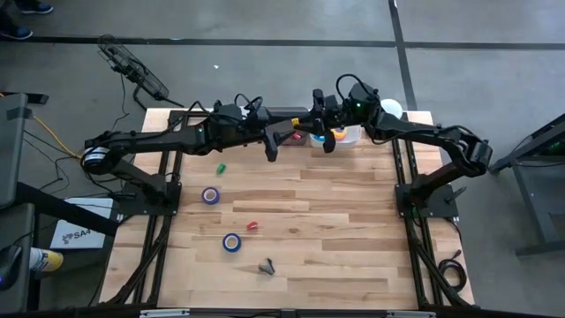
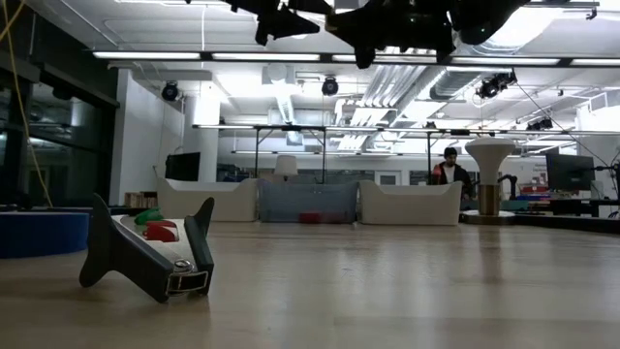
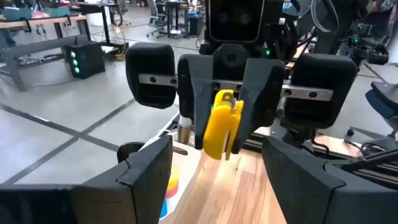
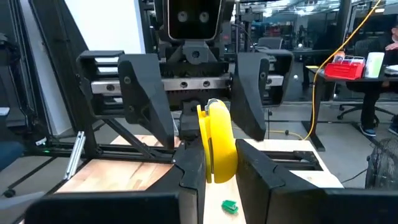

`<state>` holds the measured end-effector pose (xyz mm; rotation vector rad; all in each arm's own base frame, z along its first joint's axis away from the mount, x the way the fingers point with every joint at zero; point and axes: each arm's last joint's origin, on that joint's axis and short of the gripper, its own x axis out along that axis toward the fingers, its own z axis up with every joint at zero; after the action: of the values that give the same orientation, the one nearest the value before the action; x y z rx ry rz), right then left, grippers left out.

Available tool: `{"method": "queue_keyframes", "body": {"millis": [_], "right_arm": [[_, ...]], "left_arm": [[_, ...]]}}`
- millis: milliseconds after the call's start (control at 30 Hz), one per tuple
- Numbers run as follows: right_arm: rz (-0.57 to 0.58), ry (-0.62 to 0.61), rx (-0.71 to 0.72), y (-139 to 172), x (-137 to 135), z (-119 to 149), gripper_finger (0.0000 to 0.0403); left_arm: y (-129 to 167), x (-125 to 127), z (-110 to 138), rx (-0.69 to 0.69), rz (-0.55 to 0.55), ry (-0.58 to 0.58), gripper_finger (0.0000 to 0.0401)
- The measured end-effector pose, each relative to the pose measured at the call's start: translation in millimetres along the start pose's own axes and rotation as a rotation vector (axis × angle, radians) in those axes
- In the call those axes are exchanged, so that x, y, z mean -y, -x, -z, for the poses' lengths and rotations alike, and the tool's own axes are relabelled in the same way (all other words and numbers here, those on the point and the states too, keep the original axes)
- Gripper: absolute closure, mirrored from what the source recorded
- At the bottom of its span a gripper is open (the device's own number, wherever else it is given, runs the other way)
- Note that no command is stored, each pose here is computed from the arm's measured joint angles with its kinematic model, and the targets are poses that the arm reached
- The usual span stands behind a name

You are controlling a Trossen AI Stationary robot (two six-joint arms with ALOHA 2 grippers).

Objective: Pick and place Stapler, Stapler remover, tape
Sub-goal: Put the yellow stapler into the black transparent bin

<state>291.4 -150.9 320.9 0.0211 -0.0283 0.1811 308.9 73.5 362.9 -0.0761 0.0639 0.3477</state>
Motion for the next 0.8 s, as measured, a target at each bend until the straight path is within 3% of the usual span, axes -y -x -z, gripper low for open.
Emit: {"method": "queue_keyframes", "body": {"millis": [800], "right_arm": [[-0.04,-0.029,0.02,-16,-6,8,0.035]], "left_arm": [[0,0,0,0.0,0.016,-0.017,0.0158]]}}
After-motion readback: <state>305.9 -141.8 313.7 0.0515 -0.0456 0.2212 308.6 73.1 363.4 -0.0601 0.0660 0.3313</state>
